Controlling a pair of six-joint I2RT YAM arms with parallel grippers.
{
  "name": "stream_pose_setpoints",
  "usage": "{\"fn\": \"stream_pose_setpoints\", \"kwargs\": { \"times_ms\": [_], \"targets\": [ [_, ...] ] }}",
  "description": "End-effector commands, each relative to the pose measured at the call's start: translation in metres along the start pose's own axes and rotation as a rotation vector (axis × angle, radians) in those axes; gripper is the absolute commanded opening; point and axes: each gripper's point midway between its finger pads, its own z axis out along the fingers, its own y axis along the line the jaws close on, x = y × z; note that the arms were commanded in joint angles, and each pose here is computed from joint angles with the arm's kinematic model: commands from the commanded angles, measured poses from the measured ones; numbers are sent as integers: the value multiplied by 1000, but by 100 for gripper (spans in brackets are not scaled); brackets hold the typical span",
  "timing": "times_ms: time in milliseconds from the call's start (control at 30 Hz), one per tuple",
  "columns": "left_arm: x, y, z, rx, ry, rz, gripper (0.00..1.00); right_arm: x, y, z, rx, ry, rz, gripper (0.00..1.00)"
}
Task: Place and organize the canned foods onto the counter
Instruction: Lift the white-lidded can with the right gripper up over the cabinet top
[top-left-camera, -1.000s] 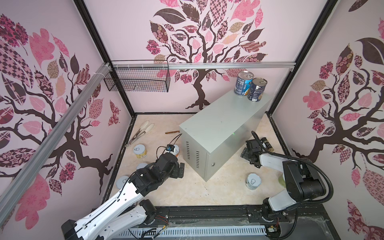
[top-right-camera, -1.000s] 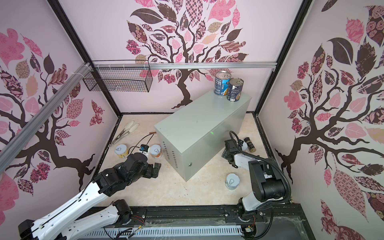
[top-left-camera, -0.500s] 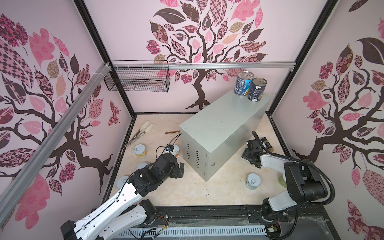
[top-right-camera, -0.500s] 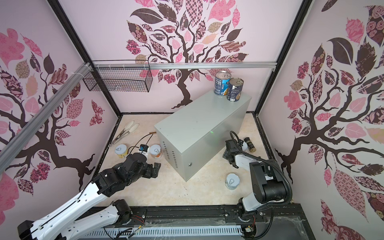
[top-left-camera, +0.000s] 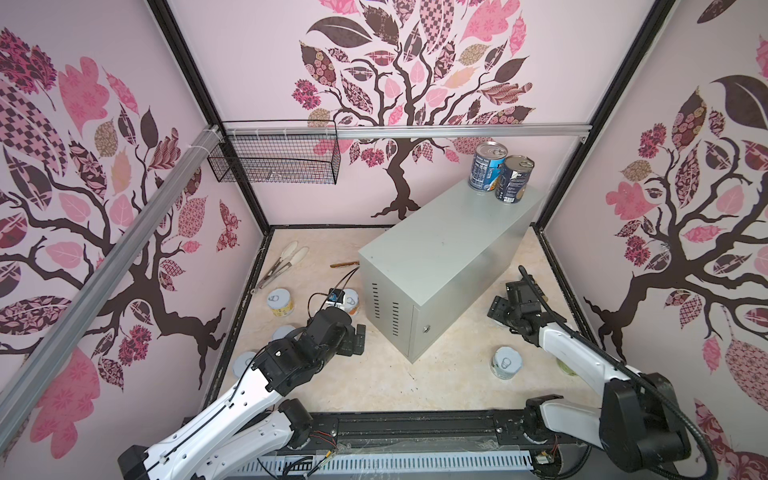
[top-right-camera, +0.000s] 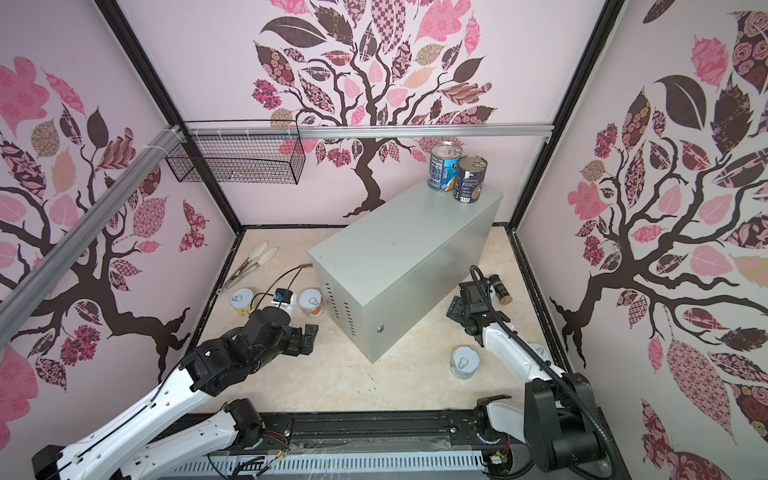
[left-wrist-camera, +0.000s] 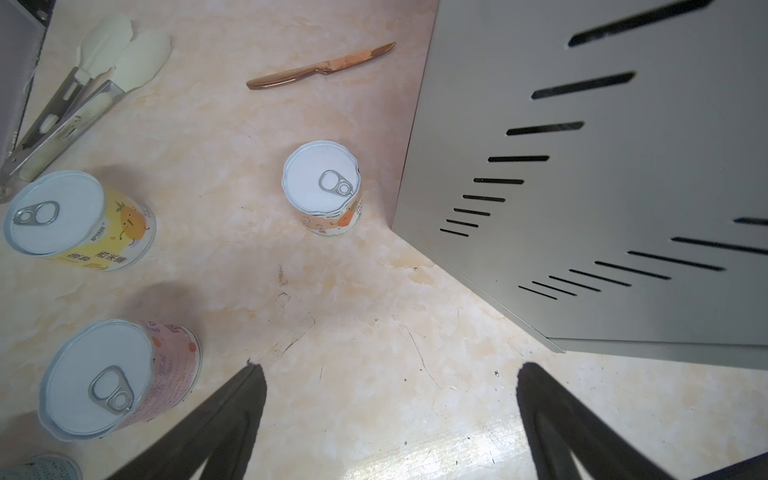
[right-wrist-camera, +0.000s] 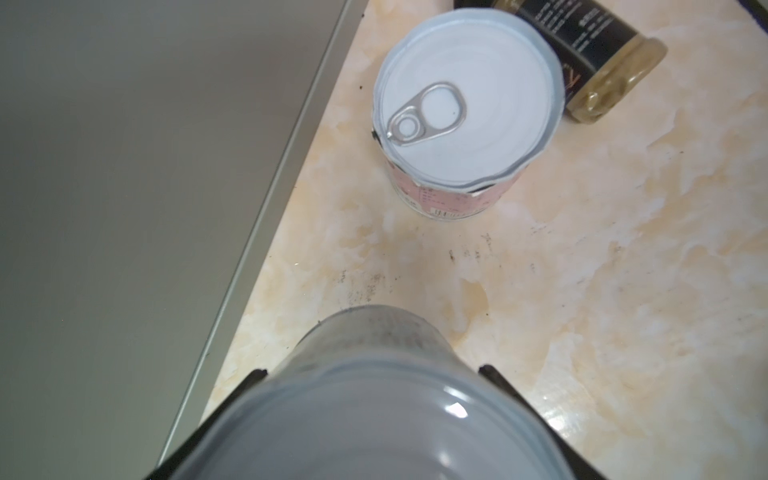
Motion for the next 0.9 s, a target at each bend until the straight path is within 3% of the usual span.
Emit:
{"fn": "stream_pose_setpoints", "kwargs": {
  "times_ms": [0,200,367,867],
  "targets": [
    [-2,9,-4,-33,-16,-26,98,-14,13,-27,-72,-25,-3,61],
    [-11,12,-23,-17,-42,-43,98,-29,26,-76,-178,-64,1,60],
    [-17,0,-44,76,-12,2,98,-44,37,-122,-261,-102,-25,58],
    [-81,1,-110,123,-161,48,98,-105,78,-258,-482,-253,-205,58]
  ]
}}
